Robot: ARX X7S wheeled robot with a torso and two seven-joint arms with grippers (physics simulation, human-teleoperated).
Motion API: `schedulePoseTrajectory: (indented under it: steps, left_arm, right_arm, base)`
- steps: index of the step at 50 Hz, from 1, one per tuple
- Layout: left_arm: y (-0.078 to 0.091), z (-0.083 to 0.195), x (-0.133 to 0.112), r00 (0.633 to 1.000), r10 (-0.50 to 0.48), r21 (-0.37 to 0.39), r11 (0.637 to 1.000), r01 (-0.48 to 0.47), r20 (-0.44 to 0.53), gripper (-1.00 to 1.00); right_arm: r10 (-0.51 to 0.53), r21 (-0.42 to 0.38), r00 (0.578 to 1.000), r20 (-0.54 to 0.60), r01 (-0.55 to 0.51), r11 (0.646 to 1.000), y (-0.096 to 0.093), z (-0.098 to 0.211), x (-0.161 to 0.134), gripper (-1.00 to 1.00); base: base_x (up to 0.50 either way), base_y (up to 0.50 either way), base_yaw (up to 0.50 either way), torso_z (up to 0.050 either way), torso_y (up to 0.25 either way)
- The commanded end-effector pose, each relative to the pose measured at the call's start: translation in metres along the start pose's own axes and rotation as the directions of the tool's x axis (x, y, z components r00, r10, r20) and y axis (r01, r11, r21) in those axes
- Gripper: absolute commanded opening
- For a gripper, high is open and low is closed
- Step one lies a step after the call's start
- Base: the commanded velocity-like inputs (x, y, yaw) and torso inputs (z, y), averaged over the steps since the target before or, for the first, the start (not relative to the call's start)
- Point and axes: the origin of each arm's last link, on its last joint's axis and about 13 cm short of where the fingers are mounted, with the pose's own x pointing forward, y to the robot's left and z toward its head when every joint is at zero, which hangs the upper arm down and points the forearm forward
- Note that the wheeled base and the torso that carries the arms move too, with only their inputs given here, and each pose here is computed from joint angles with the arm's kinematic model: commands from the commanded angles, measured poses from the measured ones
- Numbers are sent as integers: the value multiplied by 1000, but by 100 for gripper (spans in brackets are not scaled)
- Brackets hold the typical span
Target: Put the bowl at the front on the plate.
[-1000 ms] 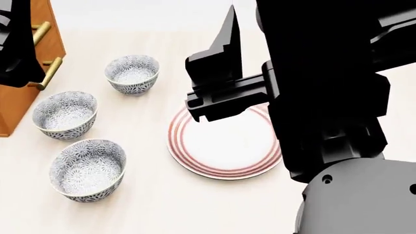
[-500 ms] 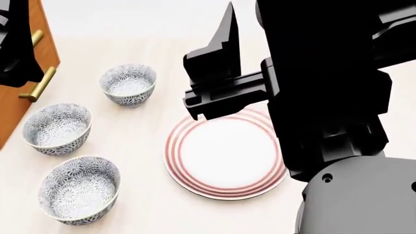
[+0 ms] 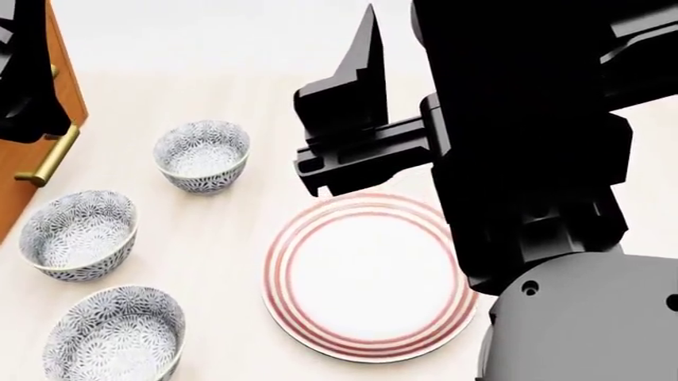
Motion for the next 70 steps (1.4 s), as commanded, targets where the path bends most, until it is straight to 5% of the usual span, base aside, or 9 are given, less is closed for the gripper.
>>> schedulePoseTrajectory:
  steps: [1,55,70]
  left_arm:
    - [1,-1,0,1000,3,-3,1000,-3,-1,100]
    - [-1,-1,-7,1000,-15,-55,998,15,-8,100]
    - [-10,-4,-35,983,-22,-126,992,-1,-182,100]
  right_arm:
    - [5,0,1000,1,-5,1000,1,0,1,100]
    - [7,-10,1000,21,-7,1000,-1,3,-2,100]
    - [-27,-5,999,36,27,1000,-15,14,-3,100]
  base:
    - [141,0,0,0,0]
    - [123,0,0,0,0]
    - [0,0,0,0,0]
